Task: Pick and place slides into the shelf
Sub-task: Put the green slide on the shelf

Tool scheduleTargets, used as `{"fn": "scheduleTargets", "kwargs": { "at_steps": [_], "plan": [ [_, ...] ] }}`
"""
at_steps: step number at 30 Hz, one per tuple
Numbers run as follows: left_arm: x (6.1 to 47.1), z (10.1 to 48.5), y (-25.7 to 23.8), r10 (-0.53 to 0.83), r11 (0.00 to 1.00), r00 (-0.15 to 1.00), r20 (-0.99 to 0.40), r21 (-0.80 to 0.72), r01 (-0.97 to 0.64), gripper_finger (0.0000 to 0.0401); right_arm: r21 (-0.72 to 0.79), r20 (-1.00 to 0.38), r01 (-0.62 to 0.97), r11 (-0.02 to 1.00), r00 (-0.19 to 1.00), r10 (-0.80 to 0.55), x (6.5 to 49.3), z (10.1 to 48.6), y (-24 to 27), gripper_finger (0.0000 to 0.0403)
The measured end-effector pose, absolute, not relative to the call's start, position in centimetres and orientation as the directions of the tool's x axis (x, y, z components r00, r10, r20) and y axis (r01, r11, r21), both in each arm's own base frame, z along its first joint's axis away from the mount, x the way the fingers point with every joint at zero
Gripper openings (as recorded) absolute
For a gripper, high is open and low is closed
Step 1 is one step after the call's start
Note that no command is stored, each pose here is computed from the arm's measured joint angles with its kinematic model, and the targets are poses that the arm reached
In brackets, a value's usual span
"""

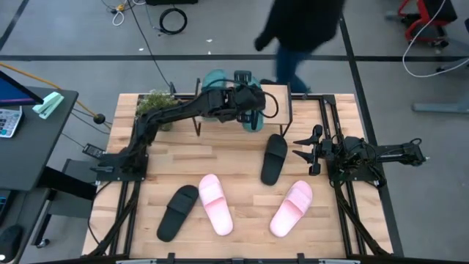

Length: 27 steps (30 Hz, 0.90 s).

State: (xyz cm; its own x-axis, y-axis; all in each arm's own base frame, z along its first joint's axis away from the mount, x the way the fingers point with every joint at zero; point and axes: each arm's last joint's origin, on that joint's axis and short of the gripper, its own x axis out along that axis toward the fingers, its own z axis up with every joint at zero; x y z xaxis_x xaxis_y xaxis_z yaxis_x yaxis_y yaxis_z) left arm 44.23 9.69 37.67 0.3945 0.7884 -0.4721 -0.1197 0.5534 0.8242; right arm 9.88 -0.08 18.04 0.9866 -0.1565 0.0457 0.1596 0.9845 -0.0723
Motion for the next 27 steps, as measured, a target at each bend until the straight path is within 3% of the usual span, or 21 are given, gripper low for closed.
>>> {"fn": "scheduleTargets", "kwargs": {
  "at_steps": [24, 27],
  "plan": [
    [43.6, 30.2, 16.6, 0.733, 0.66, 0.299, -0.611, 0.745, -0.095, 0.0008, 0.014, 0.03, 0.155, 0.988, 0.987, -0.156, 9.9, 17.9, -0.1, 0.0165],
    [43.4, 29.5, 16.9, 0.732, 0.669, 0.277, -0.623, 0.735, -0.115, 0.0023, 0.013, 0.029, 0.155, 0.988, 0.987, -0.156, 9.9, 17.9, -0.1, 0.0165]
  ]
}}
